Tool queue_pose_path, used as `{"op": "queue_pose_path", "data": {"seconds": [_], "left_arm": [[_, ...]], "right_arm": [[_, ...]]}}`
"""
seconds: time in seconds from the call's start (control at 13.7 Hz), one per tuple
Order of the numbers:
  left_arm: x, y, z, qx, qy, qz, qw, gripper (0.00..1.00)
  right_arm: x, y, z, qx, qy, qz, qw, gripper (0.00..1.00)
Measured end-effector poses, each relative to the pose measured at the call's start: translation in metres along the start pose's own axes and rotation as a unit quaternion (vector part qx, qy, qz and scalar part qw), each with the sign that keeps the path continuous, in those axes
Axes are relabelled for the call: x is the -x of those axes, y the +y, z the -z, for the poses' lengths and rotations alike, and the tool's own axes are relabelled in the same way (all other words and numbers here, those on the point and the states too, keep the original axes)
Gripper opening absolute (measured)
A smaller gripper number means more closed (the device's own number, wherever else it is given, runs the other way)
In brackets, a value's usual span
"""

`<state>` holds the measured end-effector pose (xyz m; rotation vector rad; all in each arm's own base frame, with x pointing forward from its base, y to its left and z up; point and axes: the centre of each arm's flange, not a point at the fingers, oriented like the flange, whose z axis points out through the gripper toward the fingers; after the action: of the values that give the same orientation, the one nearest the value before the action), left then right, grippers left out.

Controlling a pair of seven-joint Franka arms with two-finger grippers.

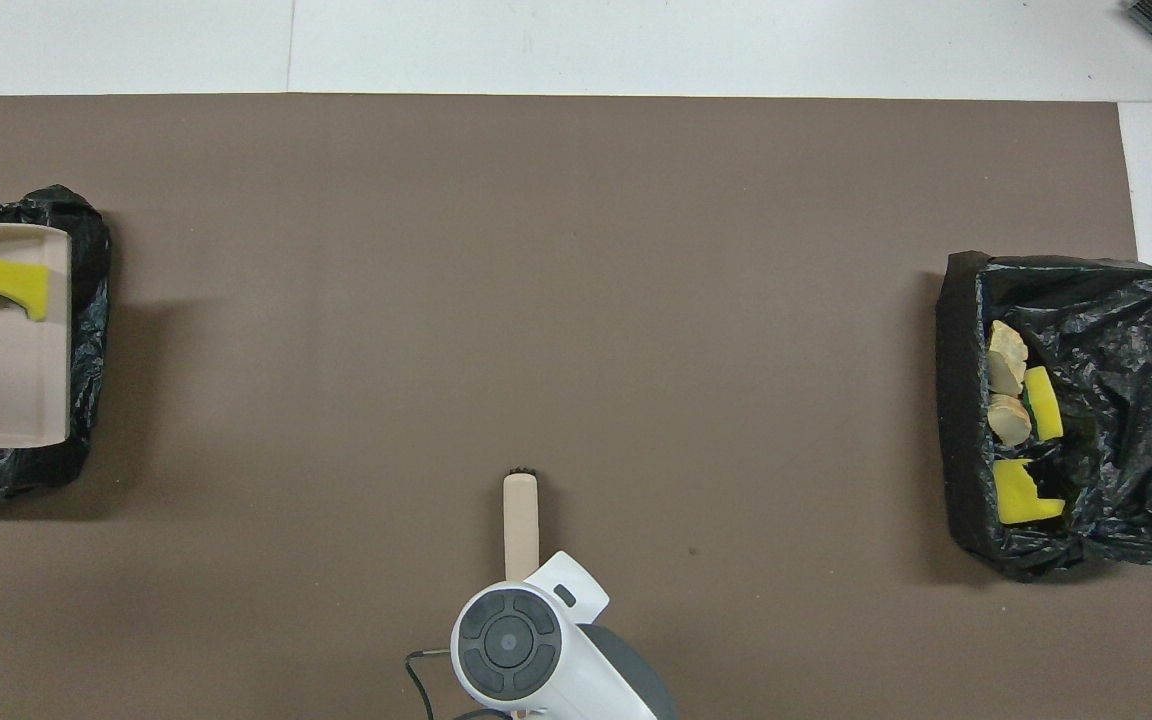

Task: Sweep and dump trash in bin
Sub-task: 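Tilt the dustpan with the left gripper to dump pieces into the bag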

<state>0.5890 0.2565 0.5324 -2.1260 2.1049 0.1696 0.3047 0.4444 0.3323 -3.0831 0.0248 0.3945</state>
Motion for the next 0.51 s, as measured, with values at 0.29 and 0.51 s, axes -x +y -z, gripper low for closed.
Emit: {"op": "queue_pose_path", "data": {"seconds": [0.29, 0.51], "left_arm": [[0.049, 0.005, 0.002, -0.024, -0.016, 0.030, 0.999, 0.32], [0.064, 0.000, 0.006, -0.046, -0.079, 0.015, 0.996, 0.32]], "right_arm": [[0.000, 0.000, 0.000, 0.001, -0.001, 0.000, 1.000, 0.32], [-0.003, -0.001, 0.012, -0.005, 0.003, -0.002, 1.000, 0.66]]}}
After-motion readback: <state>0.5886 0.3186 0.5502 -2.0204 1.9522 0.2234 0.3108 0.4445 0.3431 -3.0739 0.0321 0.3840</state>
